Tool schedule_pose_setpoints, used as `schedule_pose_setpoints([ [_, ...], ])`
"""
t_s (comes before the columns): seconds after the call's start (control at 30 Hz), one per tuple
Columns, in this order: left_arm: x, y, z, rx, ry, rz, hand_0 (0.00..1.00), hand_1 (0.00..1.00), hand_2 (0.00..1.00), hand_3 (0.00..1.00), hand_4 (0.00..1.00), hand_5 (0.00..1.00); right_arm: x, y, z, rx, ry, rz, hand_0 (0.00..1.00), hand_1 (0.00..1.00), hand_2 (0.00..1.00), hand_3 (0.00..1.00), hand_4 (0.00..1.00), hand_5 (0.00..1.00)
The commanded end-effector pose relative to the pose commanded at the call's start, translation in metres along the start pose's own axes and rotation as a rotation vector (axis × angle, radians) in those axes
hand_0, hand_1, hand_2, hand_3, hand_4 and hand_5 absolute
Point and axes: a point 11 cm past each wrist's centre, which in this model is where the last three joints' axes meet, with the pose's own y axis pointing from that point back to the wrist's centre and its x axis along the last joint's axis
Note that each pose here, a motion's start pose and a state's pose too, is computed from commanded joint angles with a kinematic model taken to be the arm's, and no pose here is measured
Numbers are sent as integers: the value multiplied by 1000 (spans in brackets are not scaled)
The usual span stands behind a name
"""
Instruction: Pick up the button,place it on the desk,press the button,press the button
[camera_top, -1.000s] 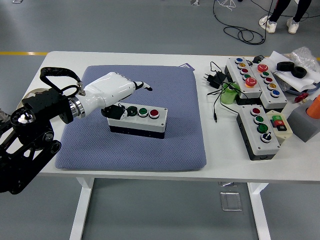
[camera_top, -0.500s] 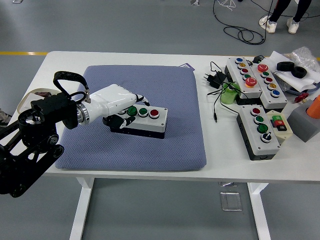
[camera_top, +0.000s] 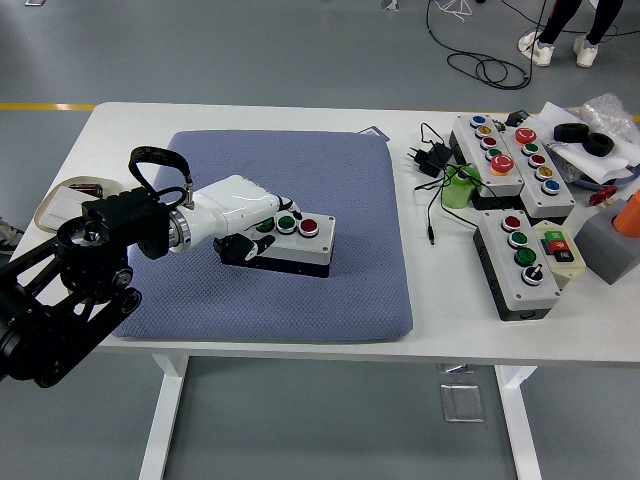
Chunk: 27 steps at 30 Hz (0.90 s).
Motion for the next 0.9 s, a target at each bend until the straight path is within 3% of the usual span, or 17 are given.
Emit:
schedule_pose_setpoints([
  [0.5,-9,-3,-13,41,14,-35,87,2,2,801,479,2,0,0,0,1,0,0,660,635,658,577,360,226],
  [0.9,-18,-4,-12,37,11,-83,89,2,2,794,483,2,1,0,0,0,0,2,660,635,658,576,362,231],
])
